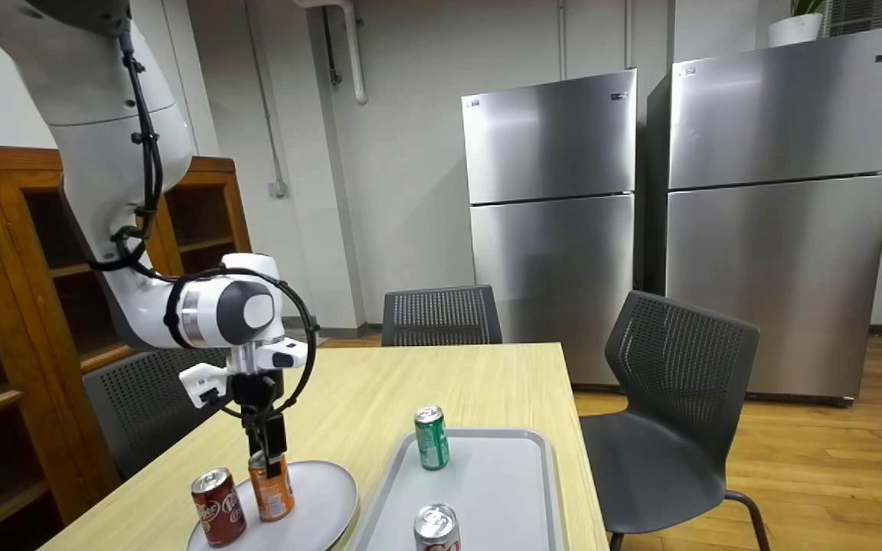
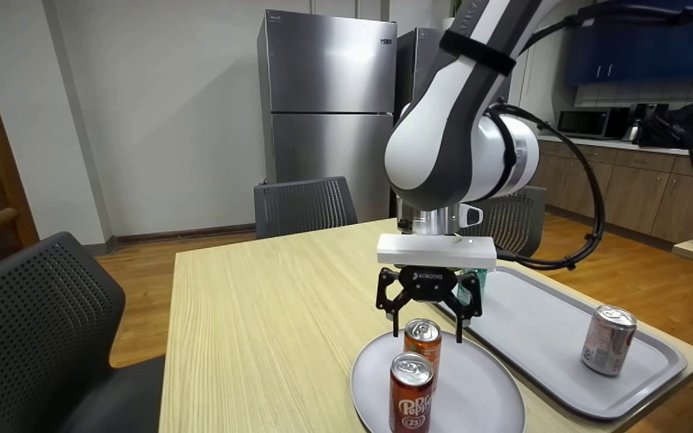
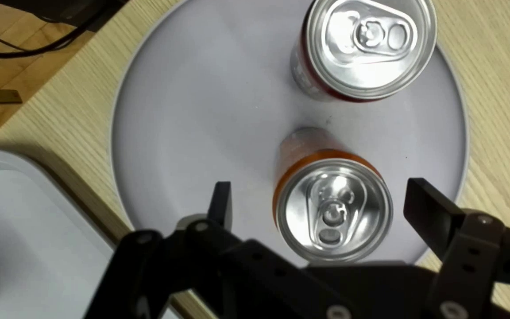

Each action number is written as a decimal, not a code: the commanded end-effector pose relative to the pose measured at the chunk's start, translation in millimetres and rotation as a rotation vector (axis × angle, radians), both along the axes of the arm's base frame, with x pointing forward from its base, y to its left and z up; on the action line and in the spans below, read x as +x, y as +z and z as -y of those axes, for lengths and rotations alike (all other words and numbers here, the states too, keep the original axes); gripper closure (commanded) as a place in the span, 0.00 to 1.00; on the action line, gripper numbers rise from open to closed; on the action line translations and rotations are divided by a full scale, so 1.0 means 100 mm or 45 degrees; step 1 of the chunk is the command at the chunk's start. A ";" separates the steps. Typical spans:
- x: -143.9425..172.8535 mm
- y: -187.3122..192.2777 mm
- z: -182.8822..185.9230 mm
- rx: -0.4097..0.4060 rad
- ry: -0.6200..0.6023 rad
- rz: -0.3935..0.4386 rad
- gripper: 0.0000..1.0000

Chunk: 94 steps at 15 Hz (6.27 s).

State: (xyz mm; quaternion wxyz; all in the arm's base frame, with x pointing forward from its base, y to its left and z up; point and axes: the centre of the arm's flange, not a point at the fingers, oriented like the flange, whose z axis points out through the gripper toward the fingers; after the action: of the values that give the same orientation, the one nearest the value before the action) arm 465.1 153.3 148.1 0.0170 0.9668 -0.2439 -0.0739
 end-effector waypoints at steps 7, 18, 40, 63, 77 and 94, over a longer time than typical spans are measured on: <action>-0.03 -0.04 -0.04 -0.022 -0.002 0.048 0.25; 0.02 0.10 0.01 -0.007 -0.011 0.108 0.62; 0.18 0.85 1.33 -0.093 -0.346 0.173 0.62; 0.50 0.66 2.98 -0.025 -0.580 0.199 0.62; 0.91 0.19 3.42 0.046 -0.613 0.205 0.62; 0.89 0.32 3.47 0.049 -0.586 0.221 0.00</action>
State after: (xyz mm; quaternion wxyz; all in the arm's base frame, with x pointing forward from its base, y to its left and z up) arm 553.4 -189.8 157.6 -0.0268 0.8859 -0.4632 0.0020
